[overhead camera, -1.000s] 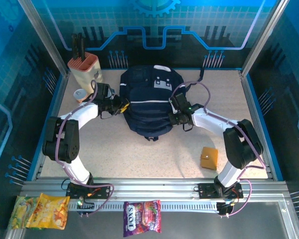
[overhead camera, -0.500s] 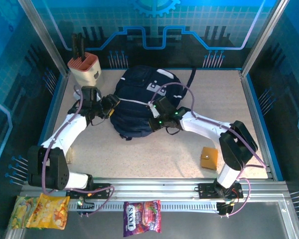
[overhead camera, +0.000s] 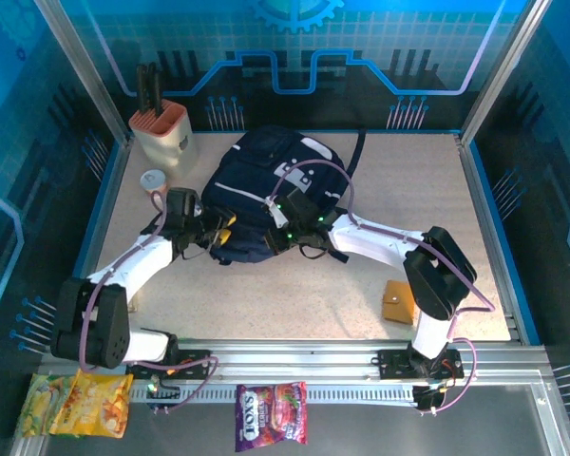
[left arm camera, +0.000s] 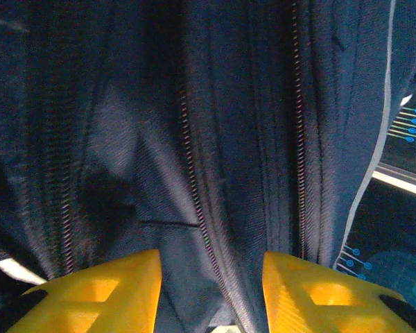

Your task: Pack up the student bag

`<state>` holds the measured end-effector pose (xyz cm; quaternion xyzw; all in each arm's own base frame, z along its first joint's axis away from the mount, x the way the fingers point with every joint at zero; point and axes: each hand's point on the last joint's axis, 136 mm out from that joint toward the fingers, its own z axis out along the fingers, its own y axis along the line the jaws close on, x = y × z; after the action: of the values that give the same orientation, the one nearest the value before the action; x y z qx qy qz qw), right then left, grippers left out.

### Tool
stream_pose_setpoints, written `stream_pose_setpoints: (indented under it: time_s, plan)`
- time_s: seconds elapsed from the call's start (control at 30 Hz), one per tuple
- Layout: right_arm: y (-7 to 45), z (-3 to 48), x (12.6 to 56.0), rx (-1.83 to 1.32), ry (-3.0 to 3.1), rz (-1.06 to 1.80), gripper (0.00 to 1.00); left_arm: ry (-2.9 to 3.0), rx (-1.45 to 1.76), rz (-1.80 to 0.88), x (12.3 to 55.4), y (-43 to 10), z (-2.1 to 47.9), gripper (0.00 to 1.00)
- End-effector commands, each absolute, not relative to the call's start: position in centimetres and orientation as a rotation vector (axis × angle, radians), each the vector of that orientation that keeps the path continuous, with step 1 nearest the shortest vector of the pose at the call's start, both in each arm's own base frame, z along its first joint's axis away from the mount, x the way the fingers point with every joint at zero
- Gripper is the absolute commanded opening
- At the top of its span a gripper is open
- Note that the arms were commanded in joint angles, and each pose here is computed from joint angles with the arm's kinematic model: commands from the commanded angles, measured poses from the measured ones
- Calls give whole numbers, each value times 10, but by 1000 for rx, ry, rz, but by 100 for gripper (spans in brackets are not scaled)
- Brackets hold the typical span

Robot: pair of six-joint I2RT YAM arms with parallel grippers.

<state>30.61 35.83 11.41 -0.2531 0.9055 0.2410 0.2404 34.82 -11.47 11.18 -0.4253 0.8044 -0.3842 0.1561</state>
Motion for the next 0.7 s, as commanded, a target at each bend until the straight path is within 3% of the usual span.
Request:
stream_pose_setpoints:
  time_s: [0.0, 0.13, 0.43, 0.67]
  plan:
    - [382, 129, 297, -745, 2431, 759, 0, 2261, -1187, -1167, 365, -124, 122, 40]
    - [380, 126, 296, -742, 2439, 740, 0, 2283, -1133, -1124, 373, -130, 120, 36]
    - [324, 99, 302, -708, 2479, 442, 0, 2298, -1099, -1036, 376, -125, 117, 0]
    - [257, 93, 334, -528, 2524, 297, 0, 2313, -1062, -1033, 374, -125, 121, 0]
